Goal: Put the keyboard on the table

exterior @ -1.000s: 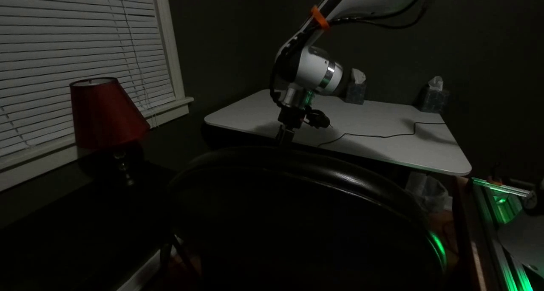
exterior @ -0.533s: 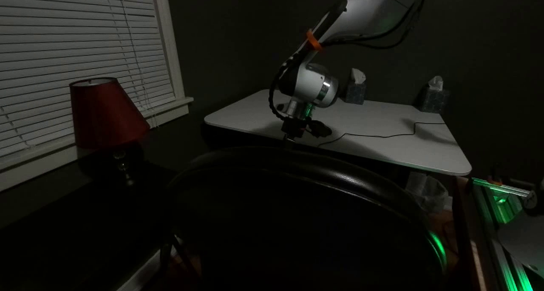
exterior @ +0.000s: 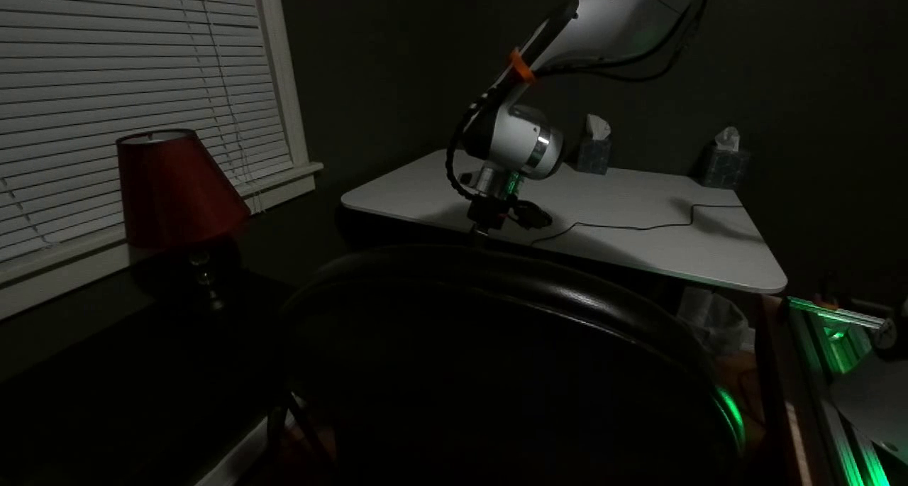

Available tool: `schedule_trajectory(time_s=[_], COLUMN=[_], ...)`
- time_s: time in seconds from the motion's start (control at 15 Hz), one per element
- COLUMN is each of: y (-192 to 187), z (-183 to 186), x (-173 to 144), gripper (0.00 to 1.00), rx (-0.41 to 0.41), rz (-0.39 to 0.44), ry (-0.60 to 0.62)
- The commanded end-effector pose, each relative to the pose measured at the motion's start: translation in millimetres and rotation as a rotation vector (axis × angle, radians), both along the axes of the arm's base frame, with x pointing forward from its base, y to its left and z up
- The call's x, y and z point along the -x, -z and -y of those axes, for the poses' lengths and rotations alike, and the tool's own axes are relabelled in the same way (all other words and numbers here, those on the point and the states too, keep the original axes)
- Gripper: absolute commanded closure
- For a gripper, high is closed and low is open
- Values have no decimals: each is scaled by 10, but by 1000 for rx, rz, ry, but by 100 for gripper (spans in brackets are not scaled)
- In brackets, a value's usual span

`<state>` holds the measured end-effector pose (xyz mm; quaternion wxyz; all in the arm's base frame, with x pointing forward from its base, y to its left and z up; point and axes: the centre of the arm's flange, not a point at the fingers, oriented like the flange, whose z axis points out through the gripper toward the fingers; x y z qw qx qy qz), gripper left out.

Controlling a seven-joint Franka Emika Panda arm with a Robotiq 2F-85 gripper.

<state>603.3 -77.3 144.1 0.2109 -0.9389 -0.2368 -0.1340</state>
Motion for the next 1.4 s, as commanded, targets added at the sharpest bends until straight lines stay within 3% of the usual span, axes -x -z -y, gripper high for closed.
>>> schedule_trajectory(time_s=[0.0,0.93,1.33], y=[91,1290,1600], z=[-9,79,188], x=[-46,-155,-295], gripper=[0,0,0], rx=[-21,-265,-286], rz=[9,52,164], ry=[-40,-163,-173])
